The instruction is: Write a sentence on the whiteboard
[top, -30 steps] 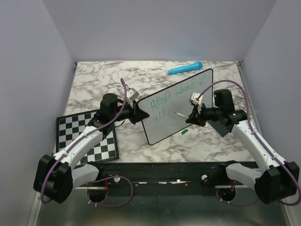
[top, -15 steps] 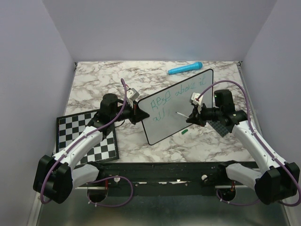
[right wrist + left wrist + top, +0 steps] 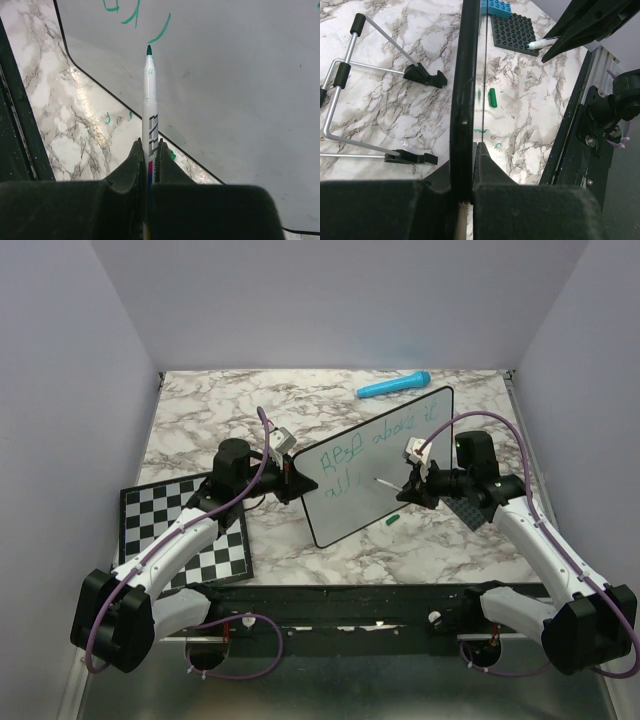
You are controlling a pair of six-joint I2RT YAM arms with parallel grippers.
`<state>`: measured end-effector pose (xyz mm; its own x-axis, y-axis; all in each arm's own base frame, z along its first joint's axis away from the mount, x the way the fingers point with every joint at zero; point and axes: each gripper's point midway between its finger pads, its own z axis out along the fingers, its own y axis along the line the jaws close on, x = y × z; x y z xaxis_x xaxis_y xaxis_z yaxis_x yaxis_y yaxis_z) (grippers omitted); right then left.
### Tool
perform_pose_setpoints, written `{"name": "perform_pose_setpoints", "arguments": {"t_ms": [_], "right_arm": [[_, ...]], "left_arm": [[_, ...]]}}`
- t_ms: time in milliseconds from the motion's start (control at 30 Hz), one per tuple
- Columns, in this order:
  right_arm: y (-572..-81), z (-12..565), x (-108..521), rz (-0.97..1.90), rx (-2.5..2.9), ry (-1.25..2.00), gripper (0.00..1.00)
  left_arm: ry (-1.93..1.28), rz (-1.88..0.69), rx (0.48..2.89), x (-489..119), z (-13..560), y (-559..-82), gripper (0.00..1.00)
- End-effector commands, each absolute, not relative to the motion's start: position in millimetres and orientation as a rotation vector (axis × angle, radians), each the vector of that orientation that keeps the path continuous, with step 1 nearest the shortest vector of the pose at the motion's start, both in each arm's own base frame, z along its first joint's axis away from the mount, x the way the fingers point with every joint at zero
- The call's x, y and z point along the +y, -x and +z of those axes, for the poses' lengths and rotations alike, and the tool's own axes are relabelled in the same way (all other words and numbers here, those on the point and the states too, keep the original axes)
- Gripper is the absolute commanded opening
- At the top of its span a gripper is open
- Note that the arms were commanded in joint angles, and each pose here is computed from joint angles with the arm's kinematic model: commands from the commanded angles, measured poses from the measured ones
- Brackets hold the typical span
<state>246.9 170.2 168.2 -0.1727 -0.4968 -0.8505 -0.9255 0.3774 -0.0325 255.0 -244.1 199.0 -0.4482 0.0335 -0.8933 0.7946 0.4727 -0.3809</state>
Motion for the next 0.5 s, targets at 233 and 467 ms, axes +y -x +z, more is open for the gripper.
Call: {"name": "perform_pose_setpoints", "arguments": {"t_ms": [233, 467], "right_arm": [[-249.4, 169.9, 168.1, 0.617, 1.803, 1.234, 0.00], [-250.6, 172.2, 166.9, 0.606, 1.803, 1.228, 0.01]], "left_arm": [[-0.692, -0.941, 1.954, -227.7, 161.9, -255.0, 0.00], [-0.693, -0.944, 1.953, -228.2, 162.5, -254.3, 0.00]]}}
